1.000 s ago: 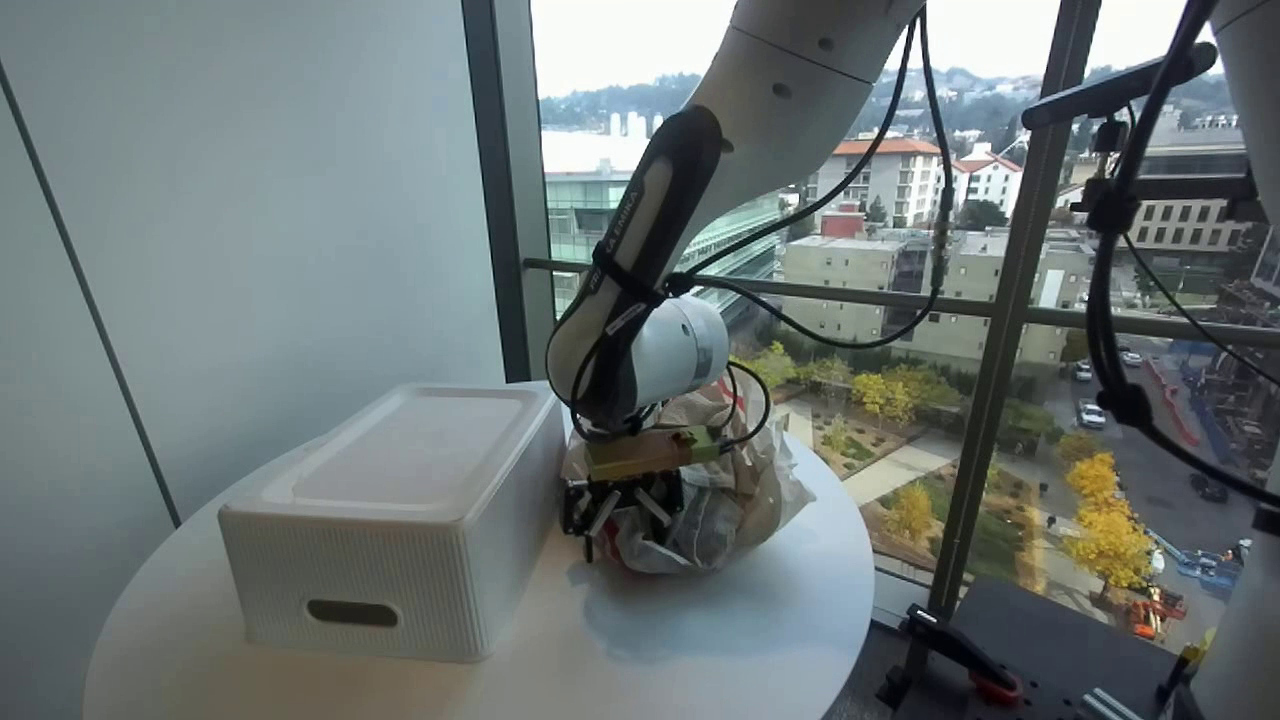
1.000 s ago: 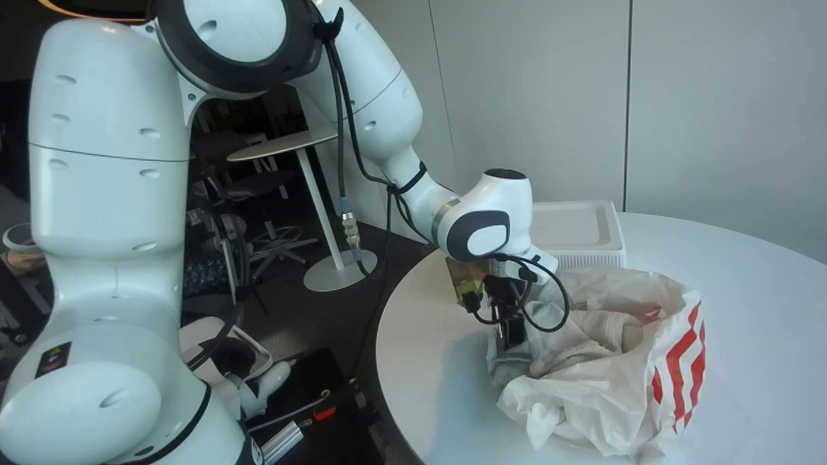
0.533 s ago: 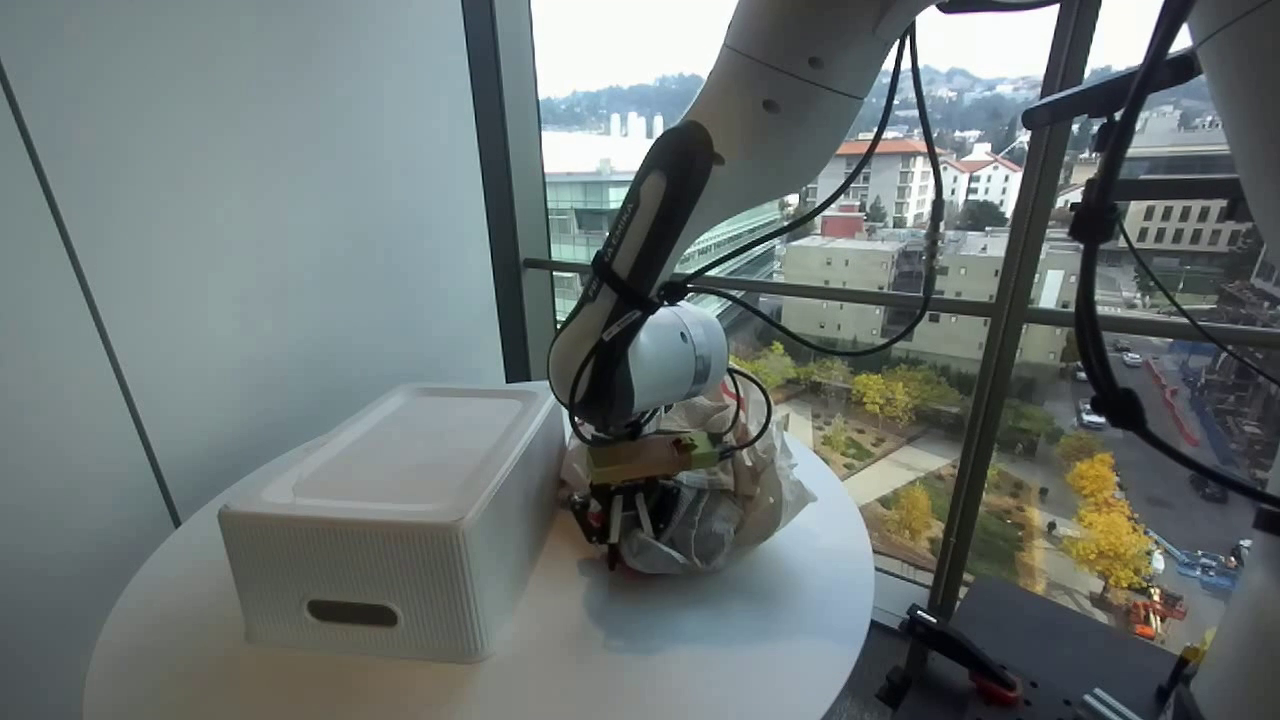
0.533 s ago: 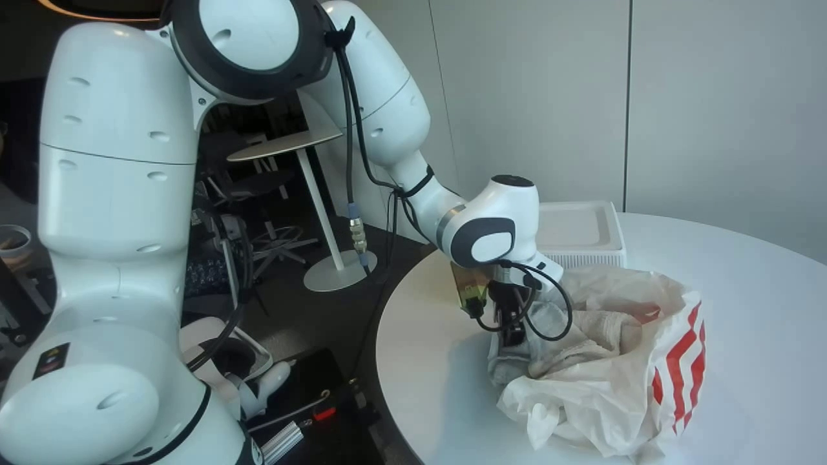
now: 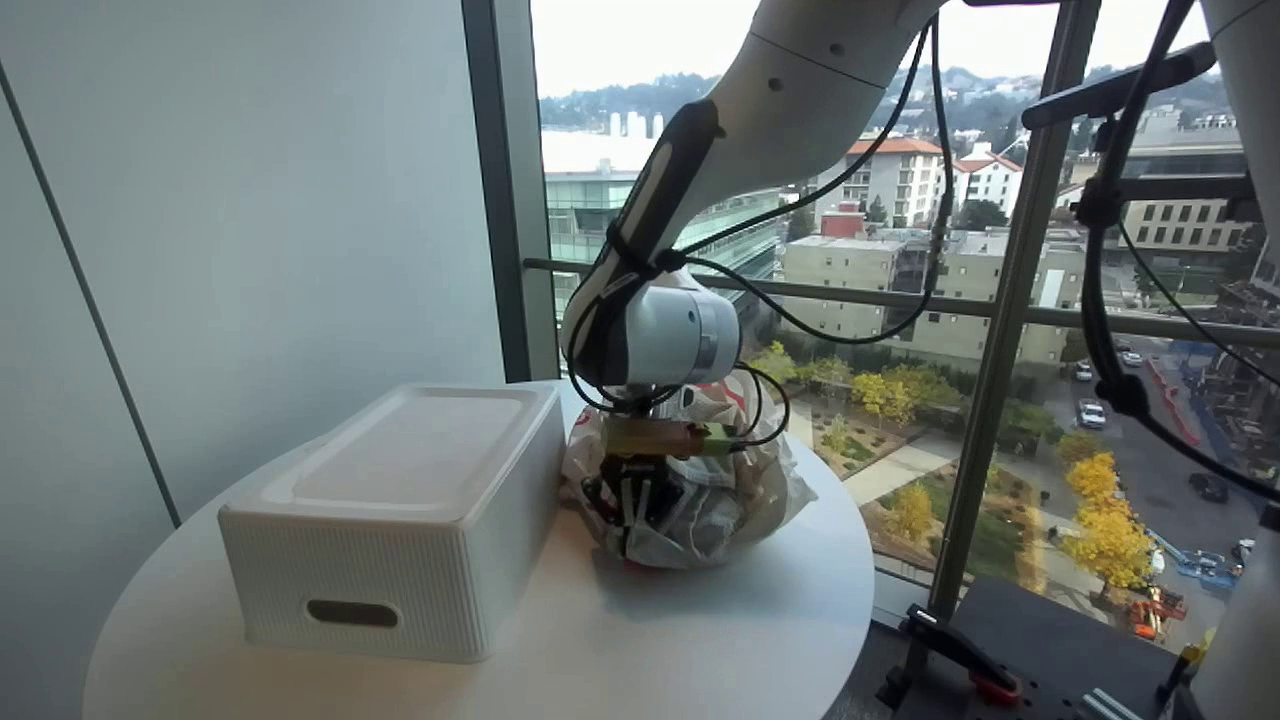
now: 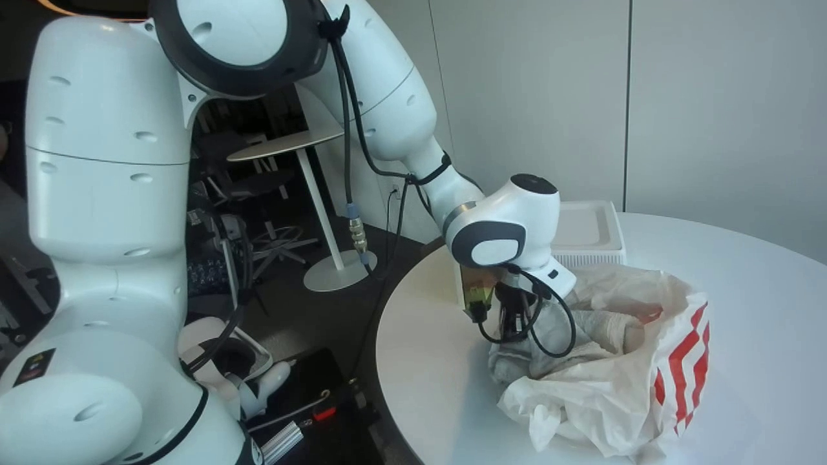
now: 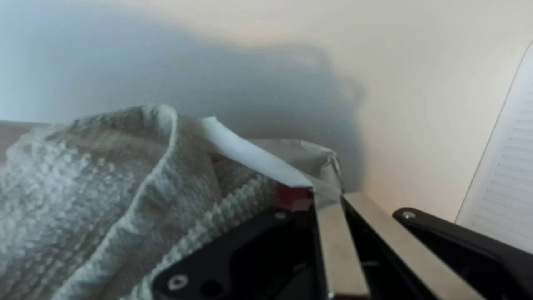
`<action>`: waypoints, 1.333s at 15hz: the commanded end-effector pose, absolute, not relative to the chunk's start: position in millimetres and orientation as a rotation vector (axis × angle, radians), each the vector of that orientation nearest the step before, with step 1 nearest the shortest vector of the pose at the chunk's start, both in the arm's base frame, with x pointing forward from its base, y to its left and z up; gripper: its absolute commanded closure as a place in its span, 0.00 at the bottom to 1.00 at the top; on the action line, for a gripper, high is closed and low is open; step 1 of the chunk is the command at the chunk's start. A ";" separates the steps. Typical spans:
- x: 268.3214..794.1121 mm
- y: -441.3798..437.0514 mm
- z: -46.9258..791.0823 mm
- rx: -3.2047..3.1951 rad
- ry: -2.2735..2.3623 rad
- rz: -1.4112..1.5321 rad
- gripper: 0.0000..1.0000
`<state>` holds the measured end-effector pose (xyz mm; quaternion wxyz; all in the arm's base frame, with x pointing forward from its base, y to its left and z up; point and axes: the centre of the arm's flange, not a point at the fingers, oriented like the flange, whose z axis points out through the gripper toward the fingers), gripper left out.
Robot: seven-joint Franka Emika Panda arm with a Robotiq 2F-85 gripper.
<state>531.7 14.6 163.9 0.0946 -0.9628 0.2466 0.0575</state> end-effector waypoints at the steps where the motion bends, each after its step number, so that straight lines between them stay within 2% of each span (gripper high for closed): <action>1: 518.4 3.6 211.7 -2.735 0.674 0.156 1.00; 7: 495.9 -4.0 290.7 -2.554 0.453 0.061 1.00; 14: 445.4 4.7 382.8 -2.590 0.316 -0.280 1.00; 17: 467.7 9.7 371.6 -2.657 0.326 -0.214 1.00; 20: 488.3 17.0 331.4 -2.739 0.318 -0.009 1.00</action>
